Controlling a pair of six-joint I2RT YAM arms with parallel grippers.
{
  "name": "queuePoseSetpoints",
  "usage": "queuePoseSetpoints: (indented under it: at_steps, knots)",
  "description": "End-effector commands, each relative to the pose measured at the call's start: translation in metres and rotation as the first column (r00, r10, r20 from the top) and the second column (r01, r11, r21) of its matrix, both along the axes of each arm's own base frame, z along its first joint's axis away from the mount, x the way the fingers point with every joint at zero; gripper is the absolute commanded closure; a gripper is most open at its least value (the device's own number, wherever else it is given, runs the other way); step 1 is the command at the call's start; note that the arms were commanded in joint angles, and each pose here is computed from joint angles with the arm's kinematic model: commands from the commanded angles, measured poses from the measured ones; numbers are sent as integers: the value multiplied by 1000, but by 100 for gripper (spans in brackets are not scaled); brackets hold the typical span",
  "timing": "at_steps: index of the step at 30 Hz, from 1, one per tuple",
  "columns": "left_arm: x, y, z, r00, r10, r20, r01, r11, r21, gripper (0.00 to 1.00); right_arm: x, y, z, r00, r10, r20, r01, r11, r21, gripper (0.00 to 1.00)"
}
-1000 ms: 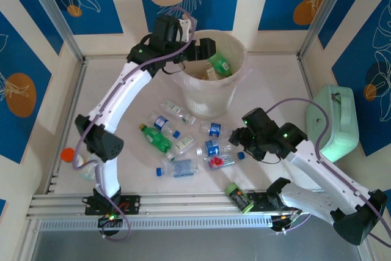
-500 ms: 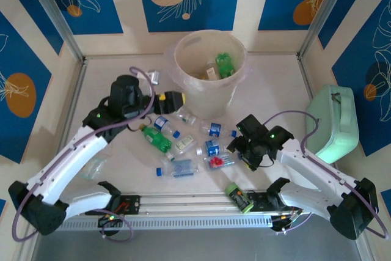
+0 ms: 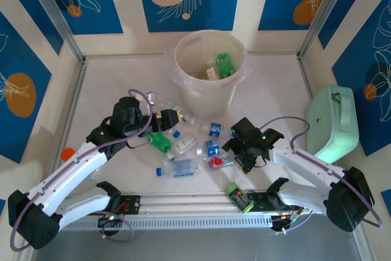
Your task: Put the plastic bottles in the bin
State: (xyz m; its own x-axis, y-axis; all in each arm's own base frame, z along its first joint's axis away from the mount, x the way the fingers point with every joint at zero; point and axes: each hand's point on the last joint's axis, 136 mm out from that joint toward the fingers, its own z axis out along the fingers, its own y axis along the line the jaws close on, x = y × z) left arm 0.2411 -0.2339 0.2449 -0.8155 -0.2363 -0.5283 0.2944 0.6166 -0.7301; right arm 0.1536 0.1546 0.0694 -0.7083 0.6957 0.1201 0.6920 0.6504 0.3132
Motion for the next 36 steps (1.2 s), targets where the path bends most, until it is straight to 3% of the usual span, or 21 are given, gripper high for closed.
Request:
queuePoseSetpoints:
  at_steps: [1,19,36]
  knots:
    - [-6,-5,15,999,-22,35,24,998,-57,15,0,3,-5,999,-30,-27,31,999,19,17]
    - [-8,-1,6,1000,-14,24,15,999,-37,16,-2,1,-30,993,-78,-87,78,997,-4,18]
    - [-7,-1,-5,1000,-8,5,8,1000,-29,16,14,-3,-41,994,-85,-75,82,996,-35,29]
